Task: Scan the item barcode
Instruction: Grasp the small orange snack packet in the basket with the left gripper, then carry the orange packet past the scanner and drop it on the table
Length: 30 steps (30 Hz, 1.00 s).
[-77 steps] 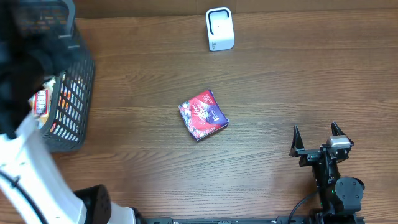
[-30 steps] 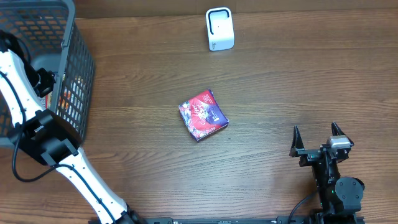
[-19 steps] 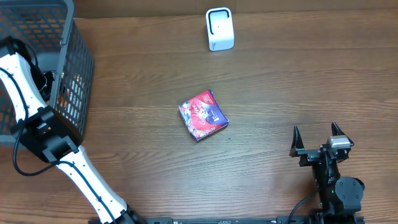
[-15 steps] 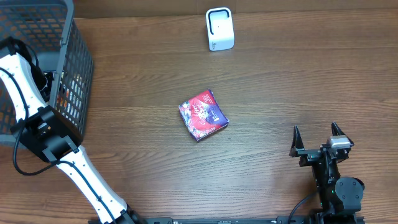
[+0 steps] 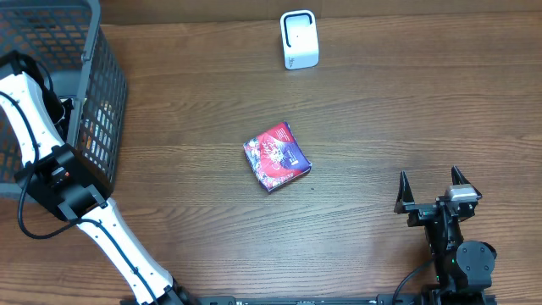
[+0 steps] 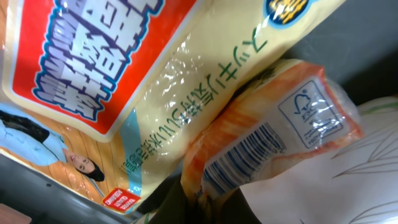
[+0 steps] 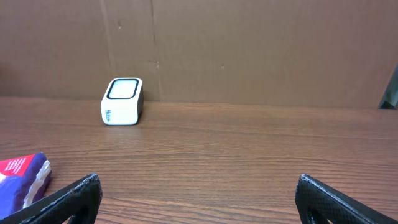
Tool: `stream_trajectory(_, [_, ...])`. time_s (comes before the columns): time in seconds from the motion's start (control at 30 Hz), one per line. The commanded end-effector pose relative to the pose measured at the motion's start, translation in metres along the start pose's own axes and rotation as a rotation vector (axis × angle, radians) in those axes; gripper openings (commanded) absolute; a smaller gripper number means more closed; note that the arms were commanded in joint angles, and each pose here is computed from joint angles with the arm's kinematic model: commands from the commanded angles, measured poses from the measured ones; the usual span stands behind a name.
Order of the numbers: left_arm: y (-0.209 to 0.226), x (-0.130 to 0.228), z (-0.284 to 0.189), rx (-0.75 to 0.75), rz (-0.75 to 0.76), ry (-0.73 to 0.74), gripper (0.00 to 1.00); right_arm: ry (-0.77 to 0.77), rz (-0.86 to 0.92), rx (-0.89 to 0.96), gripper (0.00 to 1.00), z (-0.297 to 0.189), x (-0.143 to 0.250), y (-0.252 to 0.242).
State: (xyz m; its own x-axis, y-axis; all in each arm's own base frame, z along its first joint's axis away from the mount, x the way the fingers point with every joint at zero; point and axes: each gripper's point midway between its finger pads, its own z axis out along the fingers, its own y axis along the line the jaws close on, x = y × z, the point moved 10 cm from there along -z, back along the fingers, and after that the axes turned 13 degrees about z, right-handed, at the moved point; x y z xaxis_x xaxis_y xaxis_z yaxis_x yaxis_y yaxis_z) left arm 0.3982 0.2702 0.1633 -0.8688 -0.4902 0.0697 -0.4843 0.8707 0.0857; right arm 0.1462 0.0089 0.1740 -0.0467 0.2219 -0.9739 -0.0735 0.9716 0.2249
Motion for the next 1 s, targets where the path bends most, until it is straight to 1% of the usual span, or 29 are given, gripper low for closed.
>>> stream_trajectory(0.0, [0.005,0.003,-0.03,0.002,-0.042,-0.078,0.04,-0.006,-0.002,0.002,1.0,0.0,0.002,-0.001])
stream_trajectory(0.1, [0.005,0.009,-0.065,0.042,-0.048,-0.182,0.04,-0.006,-0.001,0.002,1.0,0.0,0.002,-0.001])
stream_trajectory(0.23, [0.008,0.027,-0.122,0.047,-0.061,-0.338,0.04,-0.006,-0.002,0.002,1.0,0.0,0.002,-0.001])
stream_trajectory(0.43, [0.011,0.075,-0.206,0.056,-0.146,-0.553,0.04,-0.006,-0.002,0.002,1.0,0.0,0.002,-0.001])
stream_trajectory(0.53, [0.008,0.103,-0.239,0.107,-0.14,-0.639,0.04,-0.006,-0.001,0.002,1.0,0.0,0.002,-0.001])
stream_trajectory(0.63, [-0.002,0.131,-0.266,0.233,-0.091,-0.704,0.04,-0.006,-0.001,0.002,1.0,0.0,0.002,-0.001])
stream_trajectory(0.73, [-0.019,0.152,-0.282,0.384,-0.016,-0.727,0.04,-0.006,-0.001,0.002,1.0,0.0,0.002,-0.001])
stream_trajectory(0.83, [-0.046,0.168,-0.292,0.54,0.103,-0.705,0.04,-0.006,-0.001,0.002,1.0,0.0,0.002,-0.001])
stream_trajectory(0.9, [-0.065,0.175,-0.293,0.608,0.186,-0.671,0.04,-0.006,-0.001,0.002,1.0,0.0,0.002,-0.001])
stream_trajectory(0.97, [-0.092,0.18,-0.292,0.643,0.303,-0.645,0.04,-0.006,-0.001,0.002,1.0,0.0,0.002,-0.001])
